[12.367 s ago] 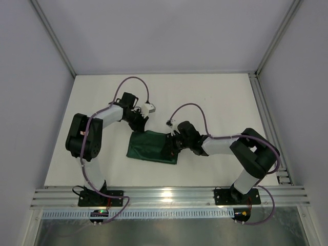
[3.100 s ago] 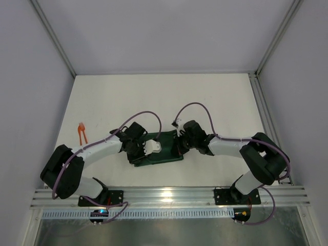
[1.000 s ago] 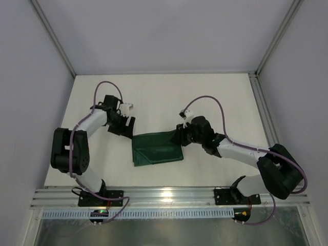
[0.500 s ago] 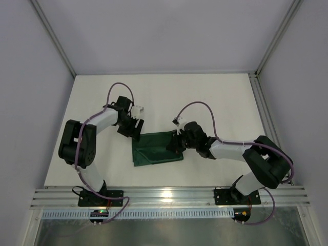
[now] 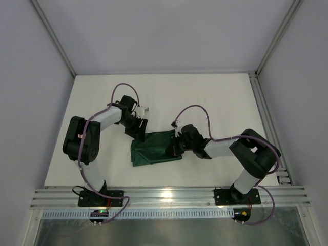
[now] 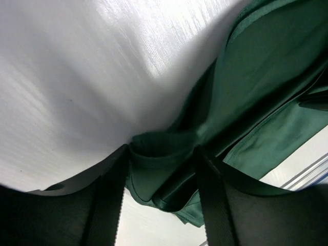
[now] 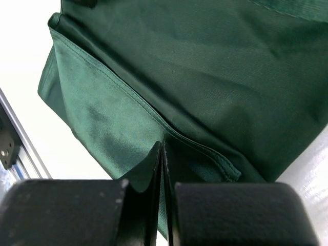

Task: Fold the napkin into a case and place the utensils inside
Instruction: Fold the 2/3-rectangle-folded napkin at the center of the board.

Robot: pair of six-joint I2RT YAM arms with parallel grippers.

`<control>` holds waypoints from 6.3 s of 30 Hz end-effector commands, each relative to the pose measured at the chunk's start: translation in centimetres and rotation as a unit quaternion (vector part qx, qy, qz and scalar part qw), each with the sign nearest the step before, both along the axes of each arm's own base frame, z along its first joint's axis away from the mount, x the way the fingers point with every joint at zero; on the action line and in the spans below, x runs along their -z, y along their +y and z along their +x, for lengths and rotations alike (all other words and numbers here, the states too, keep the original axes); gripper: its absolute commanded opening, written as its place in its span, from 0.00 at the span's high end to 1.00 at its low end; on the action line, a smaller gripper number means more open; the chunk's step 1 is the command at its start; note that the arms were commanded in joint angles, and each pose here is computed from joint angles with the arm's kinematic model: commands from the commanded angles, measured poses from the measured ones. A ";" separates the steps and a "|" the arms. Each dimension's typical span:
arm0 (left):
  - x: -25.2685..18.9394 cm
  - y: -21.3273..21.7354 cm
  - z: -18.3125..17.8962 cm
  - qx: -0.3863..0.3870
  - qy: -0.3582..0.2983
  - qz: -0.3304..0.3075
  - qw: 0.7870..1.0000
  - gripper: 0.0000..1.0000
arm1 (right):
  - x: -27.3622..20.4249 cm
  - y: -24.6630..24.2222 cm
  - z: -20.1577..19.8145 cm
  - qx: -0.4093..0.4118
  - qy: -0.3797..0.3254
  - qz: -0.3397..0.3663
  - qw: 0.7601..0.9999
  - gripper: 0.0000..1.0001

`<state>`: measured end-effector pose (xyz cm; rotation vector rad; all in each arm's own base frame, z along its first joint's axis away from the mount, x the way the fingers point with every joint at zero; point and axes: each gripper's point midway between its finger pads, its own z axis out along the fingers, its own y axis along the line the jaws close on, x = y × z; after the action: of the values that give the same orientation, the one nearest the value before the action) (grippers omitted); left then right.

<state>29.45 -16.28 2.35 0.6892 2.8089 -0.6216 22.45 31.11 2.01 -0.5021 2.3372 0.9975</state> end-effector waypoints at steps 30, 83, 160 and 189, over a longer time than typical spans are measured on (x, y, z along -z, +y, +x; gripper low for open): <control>-3.4 -1.8 -2.4 0.182 -0.245 0.080 0.949 1.00 | 2.9 -0.9 1.1 0.068 0.041 -0.048 0.996 0.96; -0.1 -0.5 -6.4 0.406 -0.485 0.330 0.701 1.00 | -12.2 -2.3 12.4 -0.028 -0.107 -0.059 0.992 0.35; 1.0 -0.1 -8.0 0.427 -0.472 0.300 0.711 1.00 | -3.7 0.4 13.1 -0.191 -0.074 -0.032 0.978 0.43; 0.7 -0.1 -7.9 0.412 -0.473 0.300 0.719 1.00 | -2.9 2.1 9.5 -0.238 -0.034 0.042 0.970 0.82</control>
<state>21.81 -16.34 1.63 1.7913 1.5293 0.5652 32.14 32.75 3.56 -1.0606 2.2093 1.2447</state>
